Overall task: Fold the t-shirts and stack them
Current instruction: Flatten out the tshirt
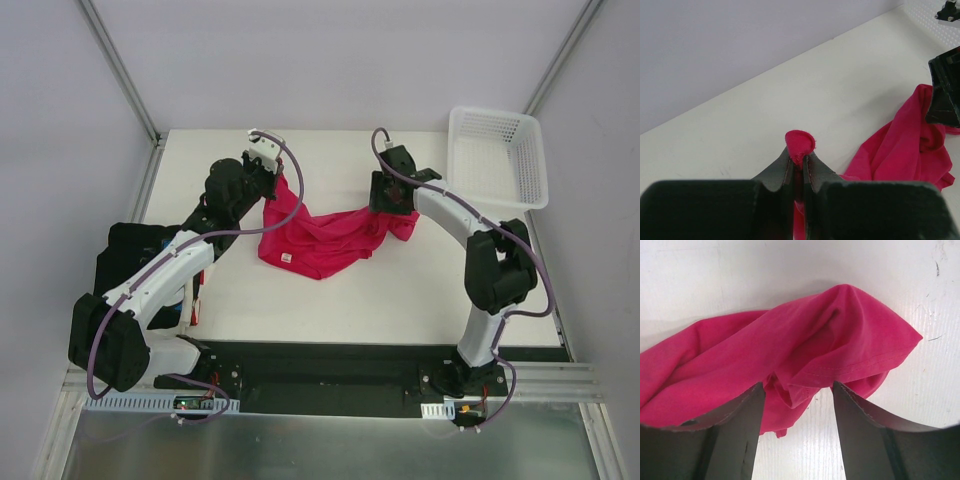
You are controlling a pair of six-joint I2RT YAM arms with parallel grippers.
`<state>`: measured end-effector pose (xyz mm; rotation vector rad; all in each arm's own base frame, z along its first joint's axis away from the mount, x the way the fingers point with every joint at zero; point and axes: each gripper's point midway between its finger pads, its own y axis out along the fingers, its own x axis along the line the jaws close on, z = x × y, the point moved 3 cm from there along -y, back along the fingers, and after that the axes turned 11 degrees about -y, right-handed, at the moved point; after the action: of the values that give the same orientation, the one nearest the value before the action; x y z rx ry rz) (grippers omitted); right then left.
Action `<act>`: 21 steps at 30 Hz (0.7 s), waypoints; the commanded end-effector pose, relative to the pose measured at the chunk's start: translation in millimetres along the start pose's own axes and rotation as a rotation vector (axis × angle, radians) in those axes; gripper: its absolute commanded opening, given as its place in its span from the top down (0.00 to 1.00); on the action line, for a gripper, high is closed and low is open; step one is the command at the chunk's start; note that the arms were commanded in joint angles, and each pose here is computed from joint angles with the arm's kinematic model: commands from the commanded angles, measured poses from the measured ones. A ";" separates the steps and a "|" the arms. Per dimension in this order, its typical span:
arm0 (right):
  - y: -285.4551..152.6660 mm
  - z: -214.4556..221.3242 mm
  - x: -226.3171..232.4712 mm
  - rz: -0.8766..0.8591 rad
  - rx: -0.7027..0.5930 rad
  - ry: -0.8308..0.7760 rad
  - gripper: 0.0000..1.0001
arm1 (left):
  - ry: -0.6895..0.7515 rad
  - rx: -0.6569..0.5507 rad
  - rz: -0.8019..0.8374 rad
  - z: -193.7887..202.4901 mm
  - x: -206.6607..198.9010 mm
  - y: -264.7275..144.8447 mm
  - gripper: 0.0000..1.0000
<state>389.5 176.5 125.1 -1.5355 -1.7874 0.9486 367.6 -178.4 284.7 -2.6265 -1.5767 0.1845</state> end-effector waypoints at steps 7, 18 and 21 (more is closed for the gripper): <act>7.8 -16.4 -12.3 0.088 -0.024 0.003 0.41 | 0.017 -0.097 -0.014 -31.1 4.1 -5.3 1.00; 11.9 -15.5 -33.8 0.232 -0.015 -0.014 0.47 | 0.028 -0.087 -0.023 -26.7 6.0 -5.8 1.00; 13.1 -13.5 -37.9 0.264 -0.006 -0.024 0.49 | 0.022 -0.084 -0.023 -25.0 5.8 -5.3 1.00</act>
<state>406.6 153.4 110.2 -1.7076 -1.6683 1.0539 367.9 -177.8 284.8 -2.6219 -1.5756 0.1706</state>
